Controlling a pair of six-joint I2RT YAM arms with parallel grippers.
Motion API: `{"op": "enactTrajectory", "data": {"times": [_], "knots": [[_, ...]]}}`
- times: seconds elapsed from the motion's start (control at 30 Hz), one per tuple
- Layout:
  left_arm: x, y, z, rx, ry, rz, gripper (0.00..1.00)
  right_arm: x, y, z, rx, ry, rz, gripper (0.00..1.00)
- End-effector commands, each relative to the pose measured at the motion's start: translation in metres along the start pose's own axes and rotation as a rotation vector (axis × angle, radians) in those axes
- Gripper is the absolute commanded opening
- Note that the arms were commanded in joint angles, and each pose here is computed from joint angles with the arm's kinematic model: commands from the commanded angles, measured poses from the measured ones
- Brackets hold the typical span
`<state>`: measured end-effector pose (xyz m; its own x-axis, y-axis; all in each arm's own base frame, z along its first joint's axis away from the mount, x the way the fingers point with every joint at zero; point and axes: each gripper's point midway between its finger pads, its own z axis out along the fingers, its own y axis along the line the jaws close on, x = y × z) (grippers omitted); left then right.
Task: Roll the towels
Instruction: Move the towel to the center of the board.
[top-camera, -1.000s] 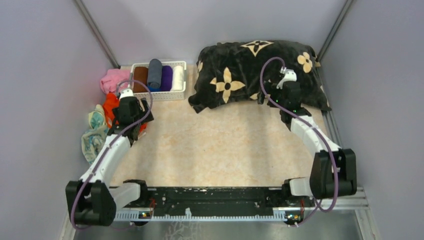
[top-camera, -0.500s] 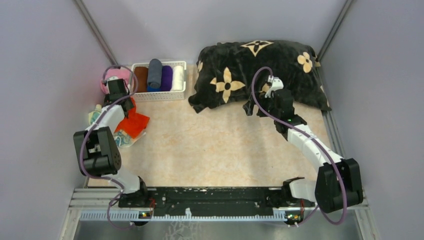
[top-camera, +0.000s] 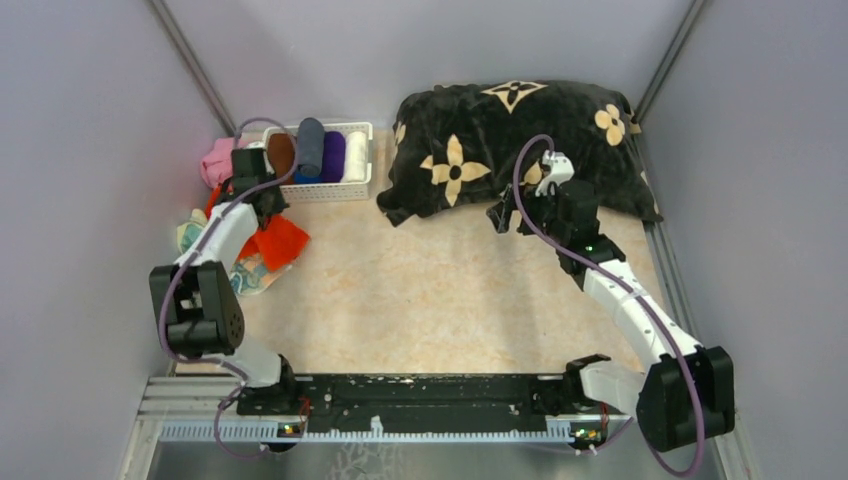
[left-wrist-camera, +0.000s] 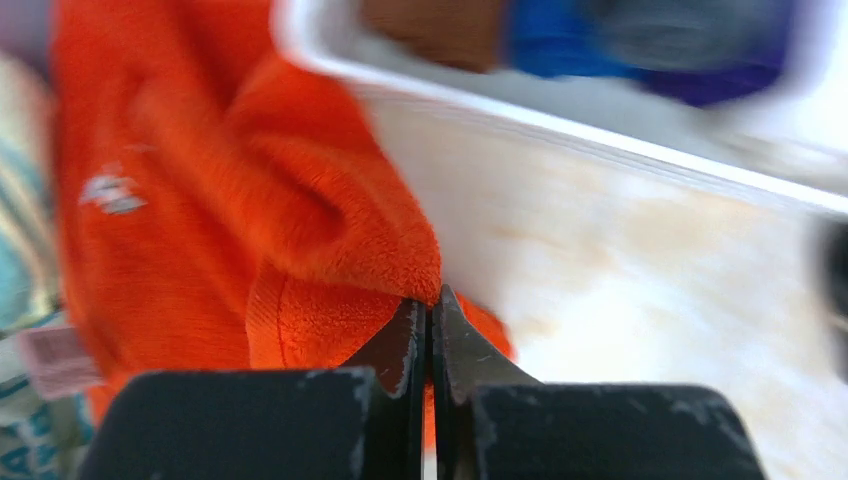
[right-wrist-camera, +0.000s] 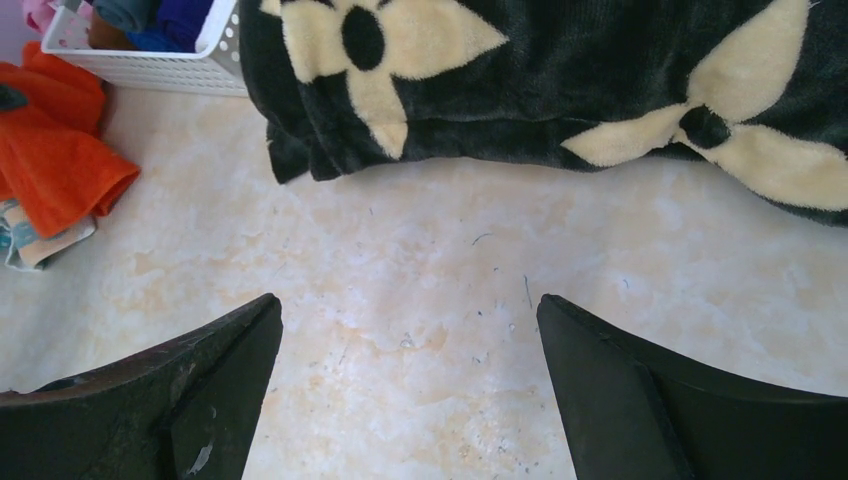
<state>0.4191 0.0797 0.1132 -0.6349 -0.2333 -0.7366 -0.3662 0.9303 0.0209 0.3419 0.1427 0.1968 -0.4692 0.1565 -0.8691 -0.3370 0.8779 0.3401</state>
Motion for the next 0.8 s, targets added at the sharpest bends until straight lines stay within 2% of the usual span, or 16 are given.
{"op": "enactTrajectory", "data": {"times": [0.0,0.17,0.27,0.37,0.43,0.47,0.53,0.6,0.63,0.7,0.77], "knots": [[-0.039,-0.099,-0.098,0.321,-0.133,0.088,0.0,-0.023,0.021,-0.019,-0.069,-0.063,-0.038,0.99],[-0.019,-0.196,-0.202,0.631,-0.19,0.122,0.0,-0.03,0.033,-0.036,-0.109,-0.071,-0.045,0.99],[0.012,-0.265,-0.265,0.854,-0.182,0.173,0.03,-0.033,0.035,-0.045,-0.108,-0.085,-0.055,0.99],[0.042,-0.322,-0.311,1.022,-0.165,0.244,0.15,-0.033,0.036,-0.051,-0.099,-0.087,-0.063,0.99],[0.059,-0.351,-0.331,1.121,-0.137,0.28,0.19,-0.03,0.034,-0.054,-0.089,-0.08,-0.063,0.99],[0.068,-0.364,-0.335,1.16,-0.122,0.29,0.25,-0.028,0.033,-0.055,-0.083,-0.076,-0.062,0.99],[0.075,-0.379,-0.346,1.238,-0.111,0.287,0.5,-0.023,0.031,-0.056,-0.073,-0.06,-0.057,0.99],[0.079,-0.381,-0.343,1.243,-0.107,0.286,0.95,-0.015,0.028,-0.058,-0.06,-0.036,-0.059,0.99],[0.081,-0.377,-0.339,1.23,-0.109,0.28,0.99,-0.012,0.026,-0.06,-0.051,-0.027,-0.062,0.99],[0.083,-0.363,-0.331,1.19,-0.136,0.258,0.99,-0.006,0.023,-0.062,-0.033,-0.012,-0.071,0.99],[0.083,-0.338,-0.315,1.103,-0.171,0.177,0.99,0.001,0.019,-0.064,-0.019,0.007,-0.079,0.99]]}}
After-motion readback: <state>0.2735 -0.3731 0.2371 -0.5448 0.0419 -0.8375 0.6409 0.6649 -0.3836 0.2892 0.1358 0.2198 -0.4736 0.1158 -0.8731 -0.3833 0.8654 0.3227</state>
